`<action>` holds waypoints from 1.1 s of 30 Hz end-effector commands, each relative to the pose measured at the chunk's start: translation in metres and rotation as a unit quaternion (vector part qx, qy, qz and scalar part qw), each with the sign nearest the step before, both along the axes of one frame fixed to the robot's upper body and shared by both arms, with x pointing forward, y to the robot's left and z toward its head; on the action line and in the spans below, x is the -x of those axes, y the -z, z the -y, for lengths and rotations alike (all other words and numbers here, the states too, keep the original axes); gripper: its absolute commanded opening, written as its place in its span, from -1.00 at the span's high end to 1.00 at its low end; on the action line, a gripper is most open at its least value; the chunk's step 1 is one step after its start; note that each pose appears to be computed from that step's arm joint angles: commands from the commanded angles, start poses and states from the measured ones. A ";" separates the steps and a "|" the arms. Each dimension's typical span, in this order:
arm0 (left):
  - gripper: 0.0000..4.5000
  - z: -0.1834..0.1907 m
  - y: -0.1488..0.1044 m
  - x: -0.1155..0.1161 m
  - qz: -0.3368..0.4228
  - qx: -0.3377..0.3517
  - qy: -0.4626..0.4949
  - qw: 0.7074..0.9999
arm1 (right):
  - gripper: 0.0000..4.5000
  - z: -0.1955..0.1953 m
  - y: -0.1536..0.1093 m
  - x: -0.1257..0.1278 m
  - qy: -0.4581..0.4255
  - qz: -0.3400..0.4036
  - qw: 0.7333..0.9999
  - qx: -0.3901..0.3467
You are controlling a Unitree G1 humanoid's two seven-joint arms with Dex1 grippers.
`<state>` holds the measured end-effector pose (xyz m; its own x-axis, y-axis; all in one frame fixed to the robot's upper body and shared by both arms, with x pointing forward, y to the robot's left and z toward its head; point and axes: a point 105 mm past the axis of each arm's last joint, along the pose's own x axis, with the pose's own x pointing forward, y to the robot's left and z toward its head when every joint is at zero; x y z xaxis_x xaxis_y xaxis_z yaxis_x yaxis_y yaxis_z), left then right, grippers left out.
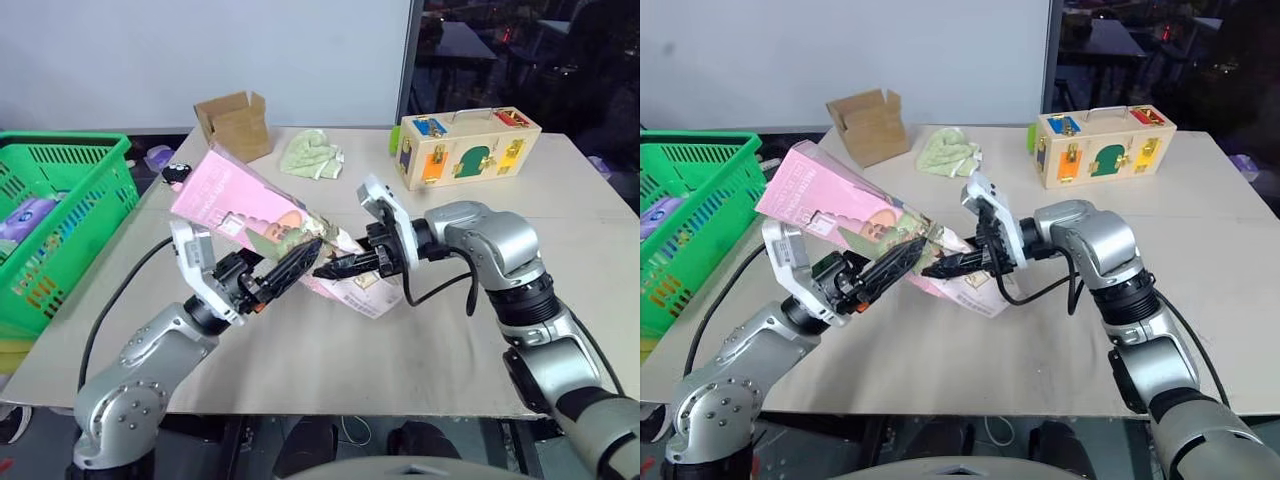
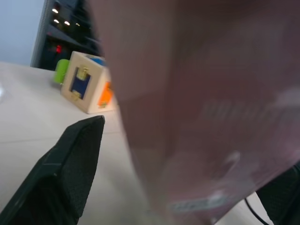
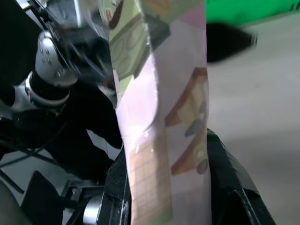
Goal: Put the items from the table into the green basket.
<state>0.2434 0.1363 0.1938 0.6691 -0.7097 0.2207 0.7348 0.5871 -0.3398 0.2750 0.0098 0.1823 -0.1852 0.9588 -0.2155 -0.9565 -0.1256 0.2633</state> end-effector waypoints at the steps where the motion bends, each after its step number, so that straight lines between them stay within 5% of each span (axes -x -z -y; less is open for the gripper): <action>1: -1.00 0.019 -0.023 0.014 0.036 0.011 0.068 0.997 | 0.67 -0.010 -0.012 0.009 -0.038 -0.008 0.999 -0.018; 17: -1.00 0.012 -0.029 0.001 0.040 0.027 0.031 0.998 | 0.67 -0.012 -0.007 0.009 -0.043 -0.018 0.999 -0.006; 21: -0.52 0.016 -0.024 0.000 0.035 0.021 0.027 0.999 | 0.69 -0.013 -0.008 0.009 -0.047 -0.008 0.999 -0.009; 22: -0.30 0.016 -0.023 -0.001 0.034 0.021 0.026 0.999 | 0.31 -0.013 -0.009 0.009 -0.051 -0.008 0.999 -0.013; 23: -0.13 0.016 -0.023 -0.001 0.033 0.020 0.024 0.999 | 0.19 -0.013 -0.011 0.009 -0.049 -0.007 0.999 -0.016; 25: 0.37 0.014 -0.022 -0.001 0.034 0.018 0.020 0.999 | -0.34 -0.013 -0.012 0.007 -0.042 -0.001 0.999 -0.022; 27: 0.47 0.011 -0.022 -0.001 0.034 0.017 0.016 0.999 | -0.61 -0.013 -0.015 0.007 -0.037 0.001 0.999 -0.028; 33: 0.47 -0.002 -0.021 0.000 0.034 0.010 -0.003 0.999 | -0.61 -0.002 -0.024 0.002 -0.002 -0.025 0.998 -0.056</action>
<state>0.2460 0.1338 0.2010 0.6643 -0.7107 0.2315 0.7391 0.5784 -0.3452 0.2754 0.0158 0.1904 -0.2025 0.9687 -0.1438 -0.9327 -0.1460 0.3297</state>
